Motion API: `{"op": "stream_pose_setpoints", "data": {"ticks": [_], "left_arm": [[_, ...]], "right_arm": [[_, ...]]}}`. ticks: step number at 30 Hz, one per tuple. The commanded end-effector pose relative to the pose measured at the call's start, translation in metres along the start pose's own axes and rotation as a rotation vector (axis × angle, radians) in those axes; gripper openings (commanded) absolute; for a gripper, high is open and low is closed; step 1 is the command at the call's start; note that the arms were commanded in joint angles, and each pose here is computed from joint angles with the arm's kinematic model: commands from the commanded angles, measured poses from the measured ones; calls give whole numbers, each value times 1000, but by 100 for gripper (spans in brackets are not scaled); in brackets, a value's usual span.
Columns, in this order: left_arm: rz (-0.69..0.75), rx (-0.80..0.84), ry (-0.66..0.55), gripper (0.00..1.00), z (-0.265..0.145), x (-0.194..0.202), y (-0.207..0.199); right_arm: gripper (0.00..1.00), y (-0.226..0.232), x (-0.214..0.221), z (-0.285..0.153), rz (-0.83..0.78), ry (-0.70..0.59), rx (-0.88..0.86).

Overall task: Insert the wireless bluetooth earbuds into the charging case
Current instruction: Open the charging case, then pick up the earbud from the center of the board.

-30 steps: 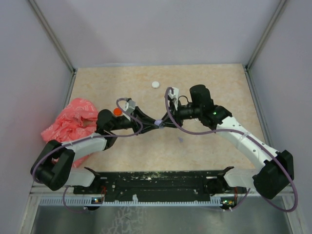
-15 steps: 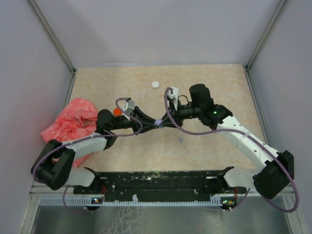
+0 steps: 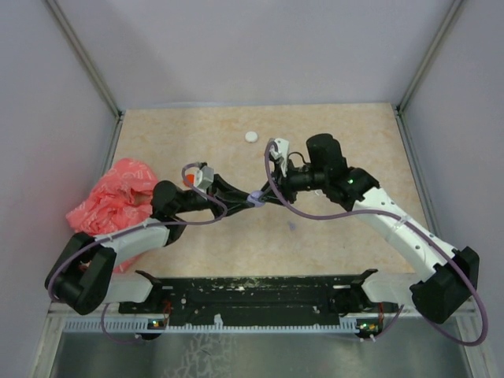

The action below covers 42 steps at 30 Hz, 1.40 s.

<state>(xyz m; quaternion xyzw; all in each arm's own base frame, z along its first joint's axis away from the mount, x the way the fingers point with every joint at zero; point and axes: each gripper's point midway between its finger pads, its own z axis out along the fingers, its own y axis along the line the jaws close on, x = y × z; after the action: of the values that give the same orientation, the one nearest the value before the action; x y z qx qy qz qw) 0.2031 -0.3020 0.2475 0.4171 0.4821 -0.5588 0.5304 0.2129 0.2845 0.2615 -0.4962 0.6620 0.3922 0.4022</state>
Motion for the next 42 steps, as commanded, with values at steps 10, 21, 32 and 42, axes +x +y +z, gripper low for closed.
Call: {"op": "stream_pose_setpoints", "data": {"ticks": [10, 21, 32, 42], "left_arm": [[66, 31, -1, 1, -3, -1, -9], [104, -257, 7, 0, -18, 3, 32], [180, -499, -146, 0, -54, -10, 42], [187, -532, -86, 0, -74, 18, 32]], "right_arm": [[34, -21, -44, -15, -104, -92, 138], [54, -24, -40, -37, 13, -77, 265], [62, -48, 65, -50, 418, 129, 583], [61, -64, 148, -28, 642, 270, 721]]}}
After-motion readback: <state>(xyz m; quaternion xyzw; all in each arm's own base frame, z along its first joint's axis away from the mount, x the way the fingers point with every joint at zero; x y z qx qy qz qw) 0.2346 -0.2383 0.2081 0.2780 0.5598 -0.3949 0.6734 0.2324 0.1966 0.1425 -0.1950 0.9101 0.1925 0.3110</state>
